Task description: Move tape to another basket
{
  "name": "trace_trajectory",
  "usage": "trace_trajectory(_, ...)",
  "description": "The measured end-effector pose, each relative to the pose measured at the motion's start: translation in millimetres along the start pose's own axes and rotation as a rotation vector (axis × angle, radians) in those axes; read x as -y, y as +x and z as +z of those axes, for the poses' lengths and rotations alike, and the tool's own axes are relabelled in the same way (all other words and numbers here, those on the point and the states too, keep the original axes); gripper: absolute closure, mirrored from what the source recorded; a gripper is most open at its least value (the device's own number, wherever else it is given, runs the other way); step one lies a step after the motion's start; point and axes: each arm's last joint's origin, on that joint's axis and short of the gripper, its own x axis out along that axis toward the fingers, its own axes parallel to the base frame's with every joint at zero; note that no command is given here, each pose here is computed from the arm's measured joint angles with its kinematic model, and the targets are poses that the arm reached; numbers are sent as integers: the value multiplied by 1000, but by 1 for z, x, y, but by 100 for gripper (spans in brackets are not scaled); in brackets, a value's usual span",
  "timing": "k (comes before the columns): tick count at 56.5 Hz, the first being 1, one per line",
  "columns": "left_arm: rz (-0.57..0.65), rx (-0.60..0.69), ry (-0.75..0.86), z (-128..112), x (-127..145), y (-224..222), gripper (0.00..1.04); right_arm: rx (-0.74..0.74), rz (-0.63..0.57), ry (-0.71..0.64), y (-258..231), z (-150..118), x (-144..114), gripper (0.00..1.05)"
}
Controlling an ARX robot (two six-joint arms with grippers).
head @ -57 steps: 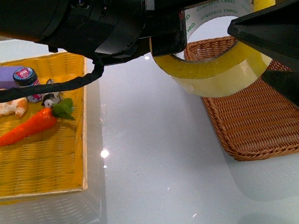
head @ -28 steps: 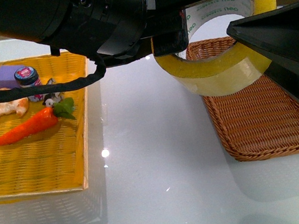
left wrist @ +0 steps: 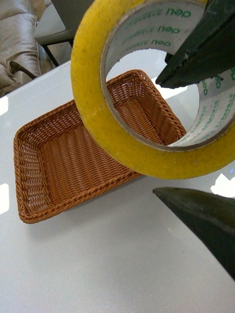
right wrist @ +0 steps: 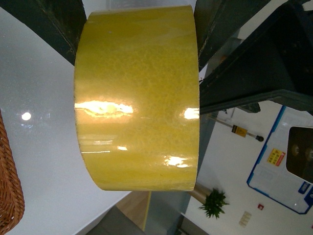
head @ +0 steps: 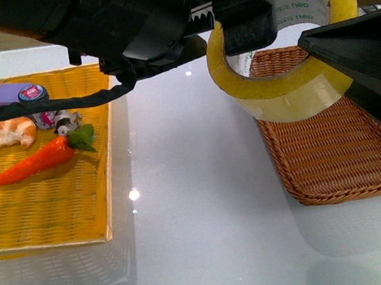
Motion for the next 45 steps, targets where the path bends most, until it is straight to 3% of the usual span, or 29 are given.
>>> trace_trajectory(14, -5, 78, -10, 11, -5, -25, 7, 21, -15, 7, -2, 4, 3, 57)
trace_trajectory(24, 17, 212, -18, 21, -16, -59, 9, 50, -28, 12, -6, 10, 6, 57)
trace_trajectory(32, 31, 401, 31, 26, -18, -99, 9, 61, -41, 12, -10, 14, 7, 57)
trace_trajectory(38, 355, 689, 144, 15, -26, -127, 26, 63, -50, 12, -14, 17, 10, 57)
trace_trajectory(41, 518, 723, 177, 1, -38, -142, 35, 65, -58, 11, -15, 20, 13, 57)
trace_trajectory(45, 603, 718, 210, -16, -53, -157, 46, 80, -75, 9, -18, 25, 17, 57)
